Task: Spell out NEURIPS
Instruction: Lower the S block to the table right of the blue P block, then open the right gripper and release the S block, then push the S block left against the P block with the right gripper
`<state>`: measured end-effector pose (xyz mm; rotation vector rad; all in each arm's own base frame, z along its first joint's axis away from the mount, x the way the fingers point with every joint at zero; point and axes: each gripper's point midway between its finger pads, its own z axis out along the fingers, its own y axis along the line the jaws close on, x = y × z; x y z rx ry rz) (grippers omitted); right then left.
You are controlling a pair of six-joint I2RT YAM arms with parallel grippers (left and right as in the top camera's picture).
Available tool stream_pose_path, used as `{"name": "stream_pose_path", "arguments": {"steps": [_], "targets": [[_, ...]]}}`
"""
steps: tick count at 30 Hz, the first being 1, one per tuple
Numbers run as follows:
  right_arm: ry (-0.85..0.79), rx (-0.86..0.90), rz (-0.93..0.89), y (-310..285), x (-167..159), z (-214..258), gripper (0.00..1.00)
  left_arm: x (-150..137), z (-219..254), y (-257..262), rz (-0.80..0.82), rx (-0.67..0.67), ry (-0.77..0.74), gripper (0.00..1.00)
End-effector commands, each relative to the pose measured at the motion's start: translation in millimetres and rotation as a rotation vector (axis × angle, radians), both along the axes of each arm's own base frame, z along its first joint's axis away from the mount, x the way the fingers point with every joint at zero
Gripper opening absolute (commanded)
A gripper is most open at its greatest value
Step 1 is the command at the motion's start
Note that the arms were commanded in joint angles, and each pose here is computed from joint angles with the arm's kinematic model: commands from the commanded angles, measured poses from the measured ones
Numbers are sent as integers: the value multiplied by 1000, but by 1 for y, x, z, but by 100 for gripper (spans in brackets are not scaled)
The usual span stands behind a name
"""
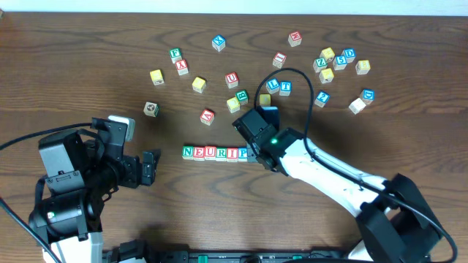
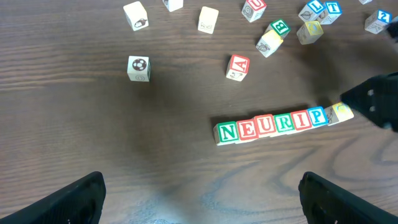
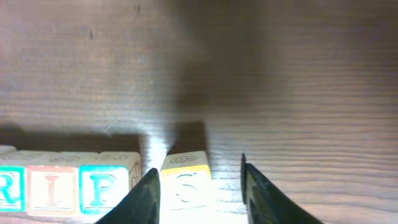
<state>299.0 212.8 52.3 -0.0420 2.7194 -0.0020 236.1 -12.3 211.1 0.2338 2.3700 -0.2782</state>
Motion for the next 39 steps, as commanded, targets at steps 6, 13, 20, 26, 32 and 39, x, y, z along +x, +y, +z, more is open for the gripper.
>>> {"name": "stream_pose_path", "arguments": {"steps": [6, 13, 20, 26, 32, 39], "targets": [[-84, -96, -73, -24, 10, 20, 16, 2, 9, 0, -15, 8, -30, 98], [-47, -122, -103, -37, 3, 12, 1, 2, 9, 0, -15, 8, -30, 98], [-11, -111, -110, -40, -8, -4, 1, 2, 9, 0, -15, 8, -30, 98], [1, -92, -102, -37, -12, -10, 1, 2, 9, 0, -15, 8, -30, 98], [-2, -89, -102, -37, -11, -11, 1, 2, 9, 0, -15, 8, -30, 98], [1, -42, -91, -32, -16, -26, 1, 2, 9, 0, -15, 8, -30, 97]]}}
